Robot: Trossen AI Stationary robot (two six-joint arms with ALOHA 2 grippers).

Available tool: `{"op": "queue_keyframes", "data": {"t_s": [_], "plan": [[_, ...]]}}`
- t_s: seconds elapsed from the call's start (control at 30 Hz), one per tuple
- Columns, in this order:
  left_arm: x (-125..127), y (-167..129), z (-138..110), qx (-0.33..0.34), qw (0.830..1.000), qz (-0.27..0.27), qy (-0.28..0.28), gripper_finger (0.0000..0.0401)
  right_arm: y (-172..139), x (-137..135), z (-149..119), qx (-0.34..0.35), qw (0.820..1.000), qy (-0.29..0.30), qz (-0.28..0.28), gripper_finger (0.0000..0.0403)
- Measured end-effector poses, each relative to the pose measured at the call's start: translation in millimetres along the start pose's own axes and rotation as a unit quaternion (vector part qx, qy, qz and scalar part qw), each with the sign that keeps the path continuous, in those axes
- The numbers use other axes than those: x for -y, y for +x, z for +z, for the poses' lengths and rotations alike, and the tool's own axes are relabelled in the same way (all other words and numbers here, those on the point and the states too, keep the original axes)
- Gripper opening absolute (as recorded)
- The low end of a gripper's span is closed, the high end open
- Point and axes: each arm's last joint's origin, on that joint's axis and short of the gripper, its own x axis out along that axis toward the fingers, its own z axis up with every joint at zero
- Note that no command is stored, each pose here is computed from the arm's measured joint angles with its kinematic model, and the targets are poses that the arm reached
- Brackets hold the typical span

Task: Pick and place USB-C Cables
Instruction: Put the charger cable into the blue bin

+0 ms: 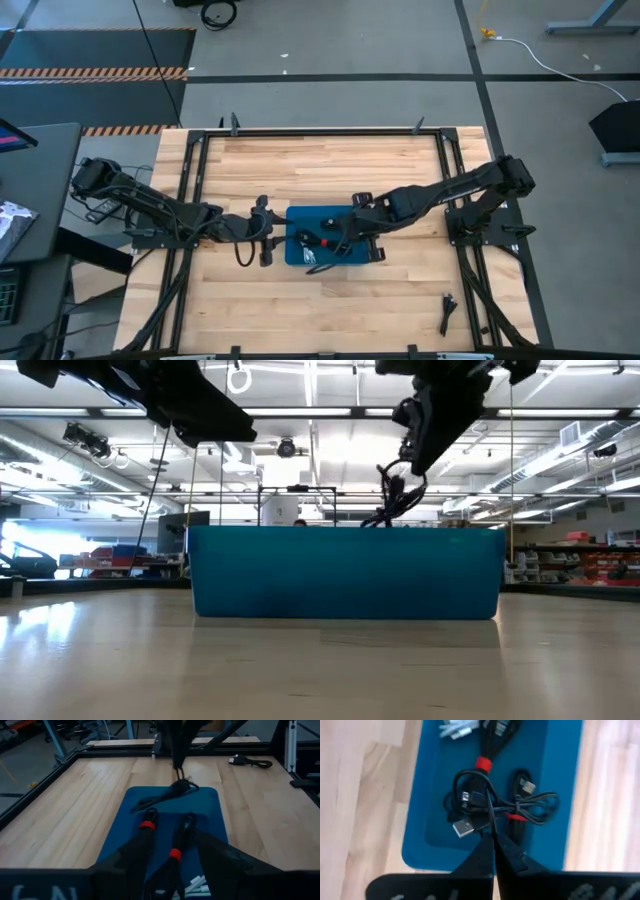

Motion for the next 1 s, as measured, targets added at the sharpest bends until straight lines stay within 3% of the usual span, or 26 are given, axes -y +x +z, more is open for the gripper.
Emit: {"op": "queue_keyframes", "data": {"t_s": [0.37,0.6,0.77,1.0], "plan": [[1,-1,-2,-0.009,1.000,0.012,-0.002,0.0173,43,0,-25,-0.011,0.999,0.032,0.014,0.0009],[1,-1,-2,-0.009,1.000,0.012,-0.003,0.0173,51,3,-30,-0.011,0.999,0.041,0.009,0.0029],[1,-1,-2,-0.009,1.000,0.012,-0.006,0.0173,51,2,-28,-0.003,0.999,0.045,0.027,0.0064],[1,-1,-2,-0.009,1.000,0.012,-0.006,0.0173,51,1,-29,-0.004,0.998,0.056,0.030,0.0145]]}}
